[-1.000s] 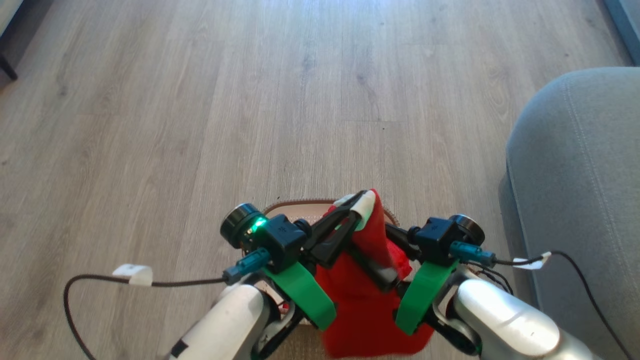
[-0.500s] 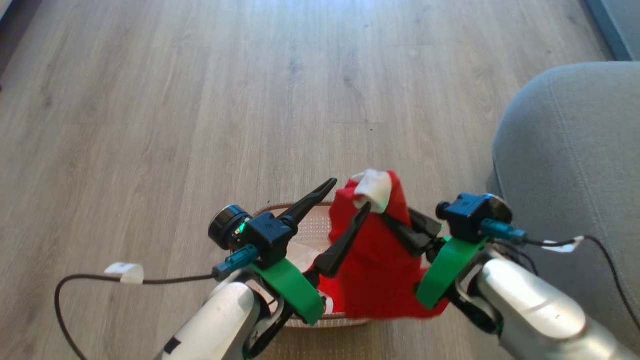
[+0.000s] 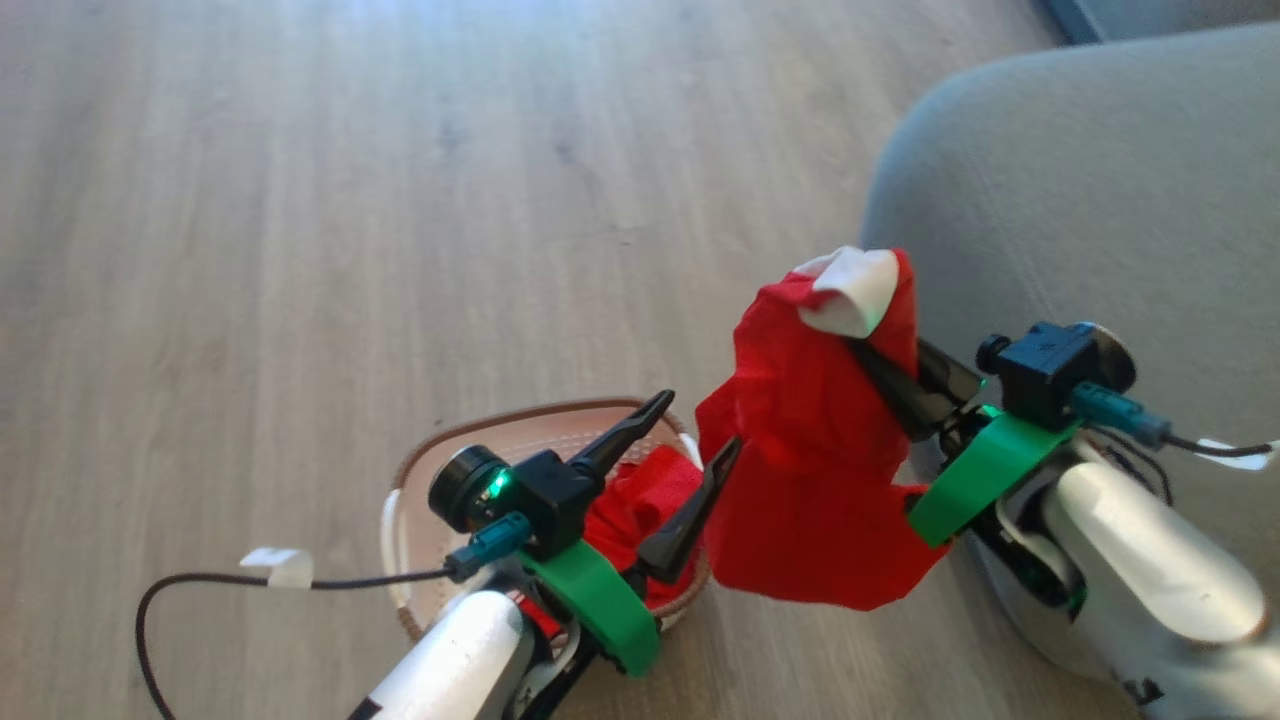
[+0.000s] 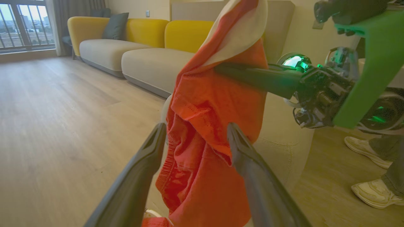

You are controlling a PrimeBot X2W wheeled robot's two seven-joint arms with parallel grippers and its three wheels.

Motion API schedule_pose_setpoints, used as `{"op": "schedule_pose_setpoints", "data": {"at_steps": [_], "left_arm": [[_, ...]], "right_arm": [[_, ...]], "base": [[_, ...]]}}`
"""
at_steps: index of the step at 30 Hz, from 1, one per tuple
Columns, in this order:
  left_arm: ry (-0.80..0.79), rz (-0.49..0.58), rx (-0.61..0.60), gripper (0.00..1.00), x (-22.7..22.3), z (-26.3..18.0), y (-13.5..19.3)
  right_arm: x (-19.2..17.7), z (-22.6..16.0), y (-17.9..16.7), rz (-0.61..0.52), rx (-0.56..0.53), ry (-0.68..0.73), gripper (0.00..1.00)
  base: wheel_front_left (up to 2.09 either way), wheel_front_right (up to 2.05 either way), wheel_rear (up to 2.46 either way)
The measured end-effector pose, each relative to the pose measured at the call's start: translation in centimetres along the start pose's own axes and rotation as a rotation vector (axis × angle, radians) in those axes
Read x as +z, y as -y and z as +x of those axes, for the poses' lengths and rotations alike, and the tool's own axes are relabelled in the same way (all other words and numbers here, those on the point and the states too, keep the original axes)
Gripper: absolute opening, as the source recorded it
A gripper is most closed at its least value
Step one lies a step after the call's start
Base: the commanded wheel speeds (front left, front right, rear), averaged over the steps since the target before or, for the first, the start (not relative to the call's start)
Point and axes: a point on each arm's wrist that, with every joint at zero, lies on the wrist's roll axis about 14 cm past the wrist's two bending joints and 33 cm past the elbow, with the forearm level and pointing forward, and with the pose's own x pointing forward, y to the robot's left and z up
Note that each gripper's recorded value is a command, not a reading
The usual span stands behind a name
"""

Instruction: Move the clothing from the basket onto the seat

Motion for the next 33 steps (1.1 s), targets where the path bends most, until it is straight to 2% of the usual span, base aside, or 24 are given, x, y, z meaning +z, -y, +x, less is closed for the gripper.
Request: {"op": "schedule_pose_setpoints", "data": {"at_steps": [11, 20, 27, 33], "left_arm": [[-0.023, -0.068, -0.169, 1.00, -1.9, 3.2, 4.6], [-0.071, -0.125, -0.189, 1.00, -4.5, 4.0, 4.4], [-0.085, -0.137, -0.157, 1.00, -6.0, 5.0, 2.0], [-0.101, -0.139, -0.113, 1.00, -8.3, 6.2, -1.8]], "right_arm": [[0.9, -5.8, 7.6, -0.059, -0.255, -0.012, 0.00], [-0.8, -7.1, 10.5, -0.051, -0.350, -0.062, 0.00], [-0.4, -4.6, 13.6, -0.053, -0.398, -0.034, 0.00], [1.1, 0.2, 19.8, -0.079, -0.480, 0.020, 0.00]], "base": [[0.00, 0.00, 0.00], [0.00, 0.00, 0.00], [0.00, 0.00, 0.00], [0.00, 0.00, 0.00]]}}
